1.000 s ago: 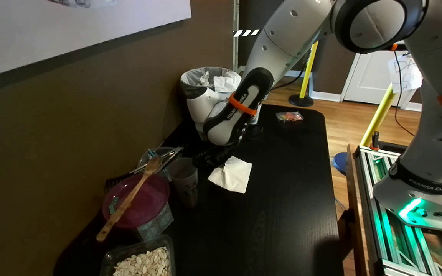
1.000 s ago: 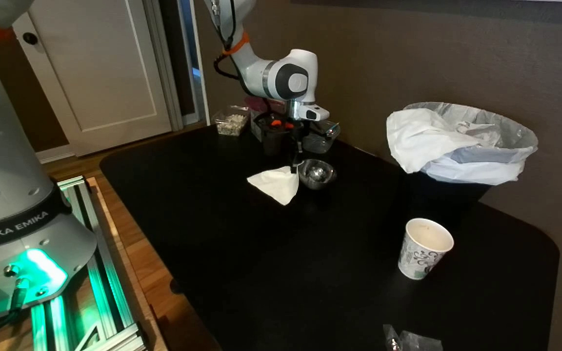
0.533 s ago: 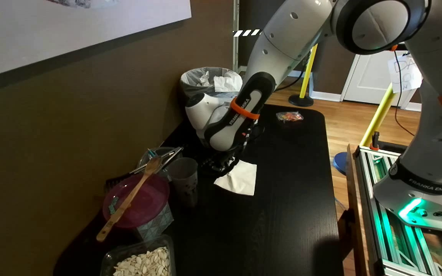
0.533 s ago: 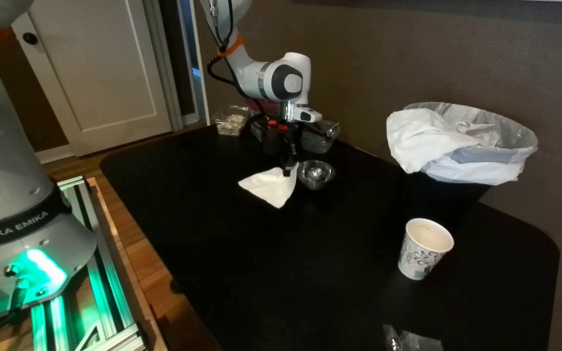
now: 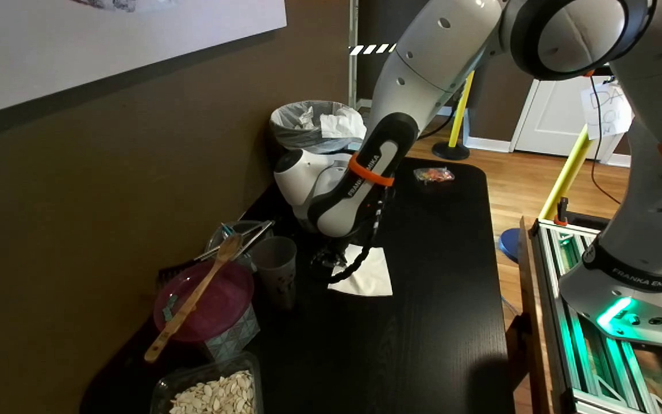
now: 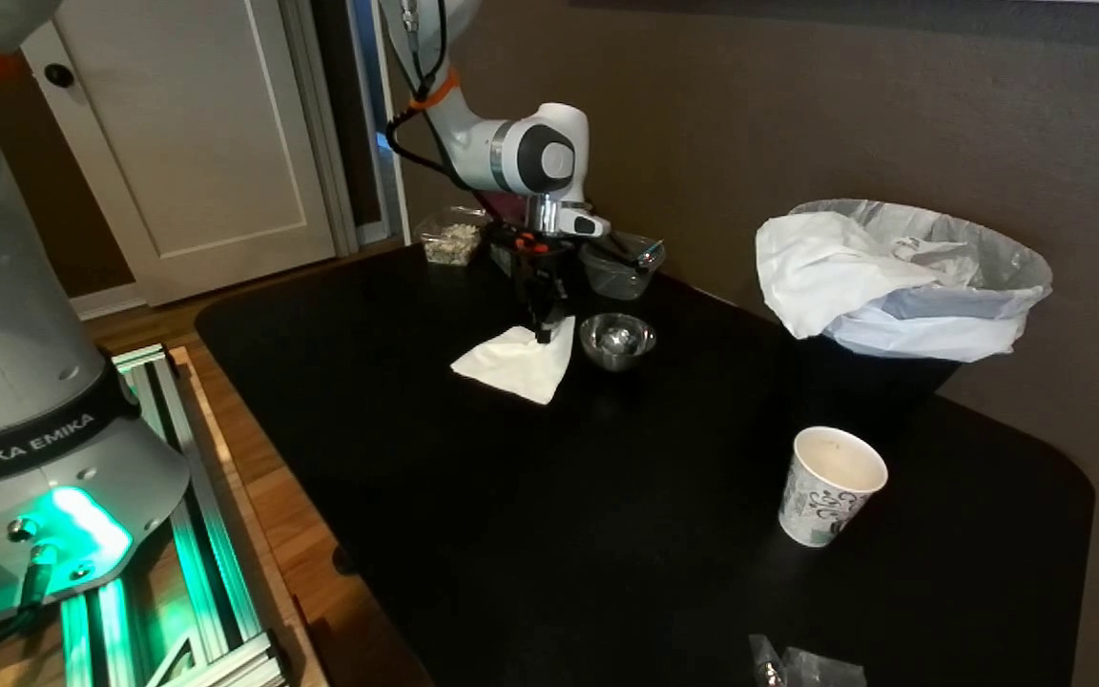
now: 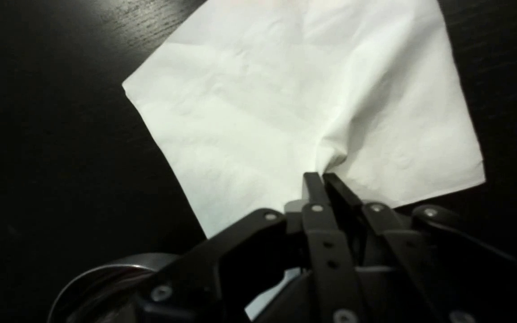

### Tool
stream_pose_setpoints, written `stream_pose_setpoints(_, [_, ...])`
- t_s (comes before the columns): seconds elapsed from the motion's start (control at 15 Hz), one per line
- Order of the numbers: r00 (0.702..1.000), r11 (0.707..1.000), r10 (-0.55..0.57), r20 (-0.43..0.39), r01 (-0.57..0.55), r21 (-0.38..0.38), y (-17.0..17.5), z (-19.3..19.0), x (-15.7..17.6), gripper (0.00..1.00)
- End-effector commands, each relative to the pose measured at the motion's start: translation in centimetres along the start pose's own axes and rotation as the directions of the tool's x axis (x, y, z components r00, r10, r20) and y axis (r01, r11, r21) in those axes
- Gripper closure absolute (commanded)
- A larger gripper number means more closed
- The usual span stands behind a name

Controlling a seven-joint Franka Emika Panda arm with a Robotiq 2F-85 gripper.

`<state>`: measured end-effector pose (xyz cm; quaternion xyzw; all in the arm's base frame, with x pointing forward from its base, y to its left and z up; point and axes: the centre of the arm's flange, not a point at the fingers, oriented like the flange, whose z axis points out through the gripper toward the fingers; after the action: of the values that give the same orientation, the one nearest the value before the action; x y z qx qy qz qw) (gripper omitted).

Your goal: Pull the silver bowl to the back and place the Serviette under it

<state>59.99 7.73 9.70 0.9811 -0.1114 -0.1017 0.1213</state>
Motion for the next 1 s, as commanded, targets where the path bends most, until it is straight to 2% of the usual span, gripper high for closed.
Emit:
stream_pose_setpoints(0.0, [0.994,0.994,-0.109,-0.009,0.109,0.011,-0.7,-0.2,-1.2,0.68])
stream_pose_setpoints(0.07, [0.994,0.994,-0.103,-0.046,0.104,0.035,-0.7,-1.0,-1.2,0.68])
stream_pose_setpoints(0.13, [0.994,0.993,-0.088,-0.065,0.093,0.070,-0.6,-2.0,-1.3,0.61])
stream_pose_setpoints(0.27, [0.989,0.977,-0.129,-0.078,0.140,0.160,0.2,-4.4,-2.0,0.45])
stream_pose_setpoints(0.47, [0.990,0.960,-0.120,-0.081,0.136,0.245,2.3,-7.3,-2.7,0.23])
stream_pose_setpoints(0.6, [0.998,0.943,-0.045,-0.031,0.053,0.330,4.2,-8.6,-2.7,0.08])
stream_pose_setpoints(0.67, [0.998,0.941,0.047,-0.030,-0.034,0.336,5.6,-9.1,-2.5,0.02])
stream_pose_setpoints(0.93, [0.970,0.885,0.244,0.018,-0.230,0.404,11.0,-10.0,-2.8,0.00])
